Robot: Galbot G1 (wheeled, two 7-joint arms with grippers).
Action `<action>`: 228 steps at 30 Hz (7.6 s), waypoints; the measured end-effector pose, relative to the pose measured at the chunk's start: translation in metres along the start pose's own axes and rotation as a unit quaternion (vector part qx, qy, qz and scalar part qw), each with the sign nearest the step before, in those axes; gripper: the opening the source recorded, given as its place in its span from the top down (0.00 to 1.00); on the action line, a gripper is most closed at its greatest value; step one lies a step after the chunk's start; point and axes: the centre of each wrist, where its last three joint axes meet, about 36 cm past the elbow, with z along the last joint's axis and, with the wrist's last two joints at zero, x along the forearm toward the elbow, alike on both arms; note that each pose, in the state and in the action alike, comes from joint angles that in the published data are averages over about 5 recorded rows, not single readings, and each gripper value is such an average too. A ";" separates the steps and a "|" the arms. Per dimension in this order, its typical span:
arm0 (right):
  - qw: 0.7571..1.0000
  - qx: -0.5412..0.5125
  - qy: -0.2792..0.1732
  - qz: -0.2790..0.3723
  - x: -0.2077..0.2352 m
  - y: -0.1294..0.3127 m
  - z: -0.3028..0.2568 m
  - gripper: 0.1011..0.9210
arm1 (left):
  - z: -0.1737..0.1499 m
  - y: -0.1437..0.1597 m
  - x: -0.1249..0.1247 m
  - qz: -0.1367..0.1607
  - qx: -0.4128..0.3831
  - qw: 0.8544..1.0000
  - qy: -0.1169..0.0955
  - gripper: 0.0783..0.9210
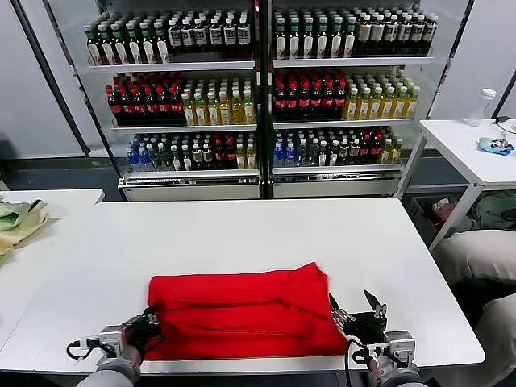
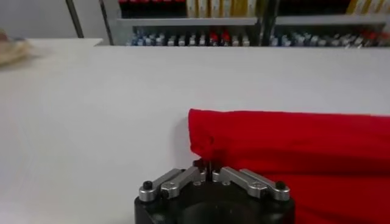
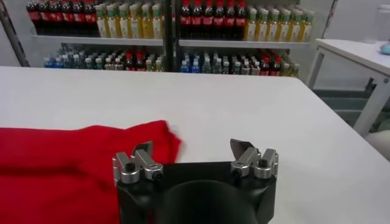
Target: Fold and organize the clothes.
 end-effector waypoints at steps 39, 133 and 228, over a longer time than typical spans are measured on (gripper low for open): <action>1.000 0.003 -0.005 0.010 0.001 0.001 0.001 0.12 | -0.054 -0.063 0.044 0.174 0.086 0.979 -0.060 0.98; 1.000 0.009 -0.018 0.004 -0.007 0.003 0.003 0.12 | -0.075 0.061 0.037 0.178 0.183 0.963 -0.084 0.98; 0.995 -0.073 0.011 -0.065 -0.092 0.022 -0.028 0.52 | -0.044 -0.004 -0.001 0.127 -0.015 0.950 -0.283 0.12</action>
